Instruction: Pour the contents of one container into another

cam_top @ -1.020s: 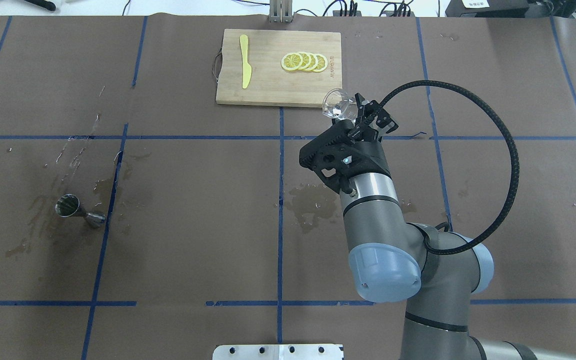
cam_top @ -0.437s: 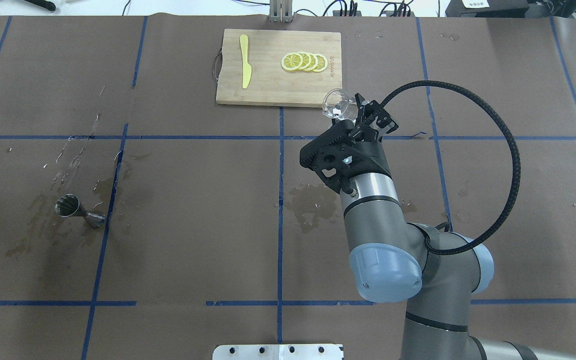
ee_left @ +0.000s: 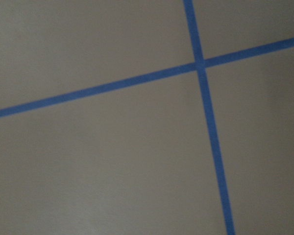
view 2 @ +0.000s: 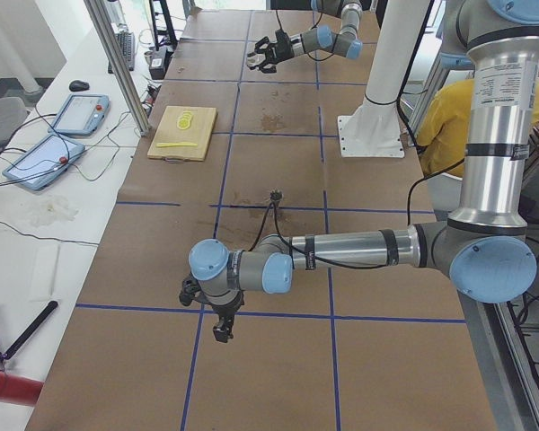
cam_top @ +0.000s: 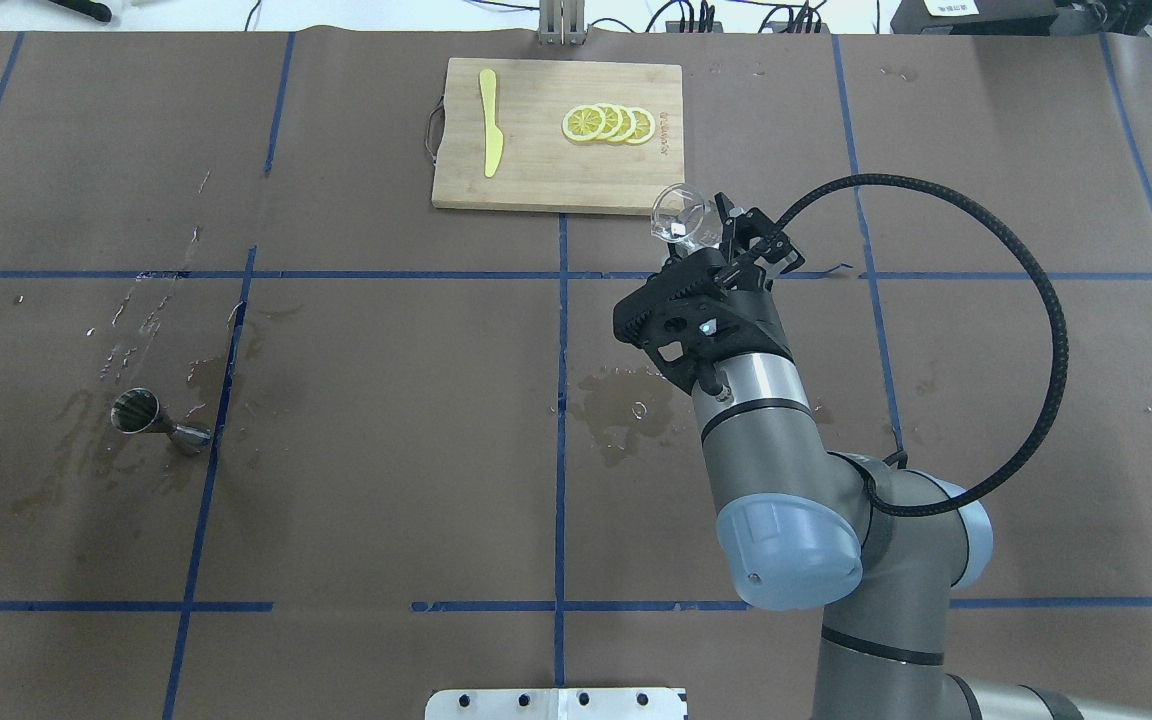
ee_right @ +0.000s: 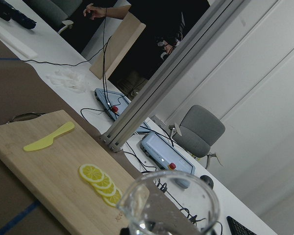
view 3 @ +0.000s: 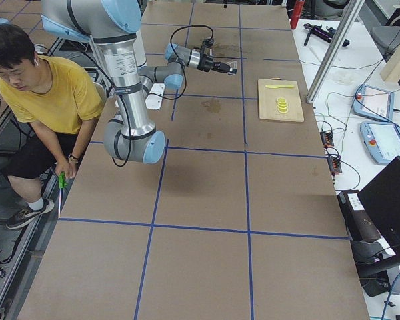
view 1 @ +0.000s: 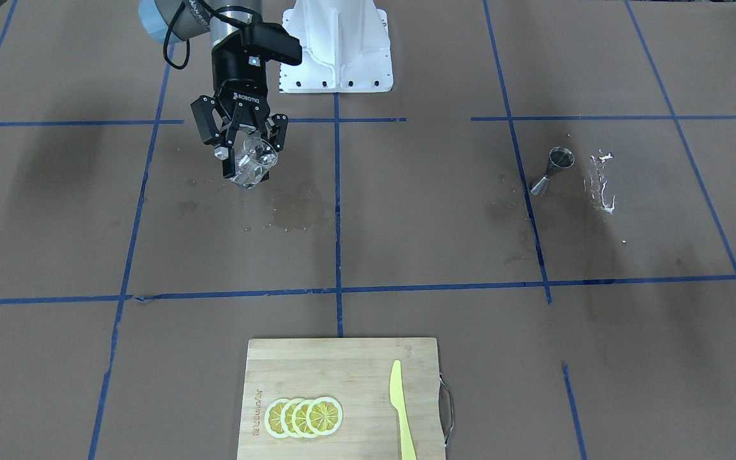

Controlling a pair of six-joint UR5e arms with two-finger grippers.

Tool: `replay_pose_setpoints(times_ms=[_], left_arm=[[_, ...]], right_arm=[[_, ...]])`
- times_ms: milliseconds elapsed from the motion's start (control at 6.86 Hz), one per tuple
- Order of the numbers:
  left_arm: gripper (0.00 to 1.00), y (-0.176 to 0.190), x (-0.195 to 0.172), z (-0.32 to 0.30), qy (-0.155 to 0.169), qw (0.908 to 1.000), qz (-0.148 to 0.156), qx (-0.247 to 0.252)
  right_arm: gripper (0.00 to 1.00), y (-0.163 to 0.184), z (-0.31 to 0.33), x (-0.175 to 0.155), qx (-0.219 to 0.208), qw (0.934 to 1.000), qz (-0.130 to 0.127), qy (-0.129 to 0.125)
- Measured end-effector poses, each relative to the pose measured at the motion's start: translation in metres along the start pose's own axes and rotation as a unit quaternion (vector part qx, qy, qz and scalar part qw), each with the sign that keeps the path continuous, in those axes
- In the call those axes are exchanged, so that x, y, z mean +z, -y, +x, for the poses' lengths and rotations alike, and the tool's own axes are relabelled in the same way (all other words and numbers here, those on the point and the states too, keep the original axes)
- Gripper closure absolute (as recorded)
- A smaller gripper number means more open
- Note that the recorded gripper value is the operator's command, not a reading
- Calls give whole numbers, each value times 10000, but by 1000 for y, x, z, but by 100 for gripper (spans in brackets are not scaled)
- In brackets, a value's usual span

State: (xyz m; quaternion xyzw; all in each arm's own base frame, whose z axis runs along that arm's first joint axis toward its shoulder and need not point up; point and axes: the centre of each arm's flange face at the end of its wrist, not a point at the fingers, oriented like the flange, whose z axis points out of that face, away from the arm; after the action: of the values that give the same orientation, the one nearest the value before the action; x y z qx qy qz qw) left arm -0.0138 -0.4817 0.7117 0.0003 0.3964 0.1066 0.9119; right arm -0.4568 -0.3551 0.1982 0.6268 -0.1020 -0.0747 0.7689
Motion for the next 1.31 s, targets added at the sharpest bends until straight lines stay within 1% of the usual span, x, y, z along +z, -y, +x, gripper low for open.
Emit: replay_pose_setpoints(times_ms=[146,292,437,583,729,1020,1166,1312], left_arm=[[0,-19,-3,9,-277,9996,67,-41],[0,-38,-15,23,-372,9991,193,-58],[0,-58,-28,37,-384,9986,350,-92],[0,-70,-41,46,-365,9979,522,-105],[0,-71,-51,46,-261,9975,654,-115],[0,-61,-57,38,84,9972,726,-121],[0,-59,-57,36,148,9972,728,-126],[0,-58,-57,34,175,9971,721,-139]], right_arm=[[100,-2,0,0,6,10000,1,7],[100,-3,1,0,37,10000,14,16],[100,-7,4,-1,129,9999,62,59],[100,-15,8,-2,232,9996,112,150],[100,-22,11,-3,311,9991,142,243],[100,-28,17,-5,537,9977,250,334],[100,-39,23,-6,688,9965,308,357],[100,-60,33,-6,872,9949,351,376]])
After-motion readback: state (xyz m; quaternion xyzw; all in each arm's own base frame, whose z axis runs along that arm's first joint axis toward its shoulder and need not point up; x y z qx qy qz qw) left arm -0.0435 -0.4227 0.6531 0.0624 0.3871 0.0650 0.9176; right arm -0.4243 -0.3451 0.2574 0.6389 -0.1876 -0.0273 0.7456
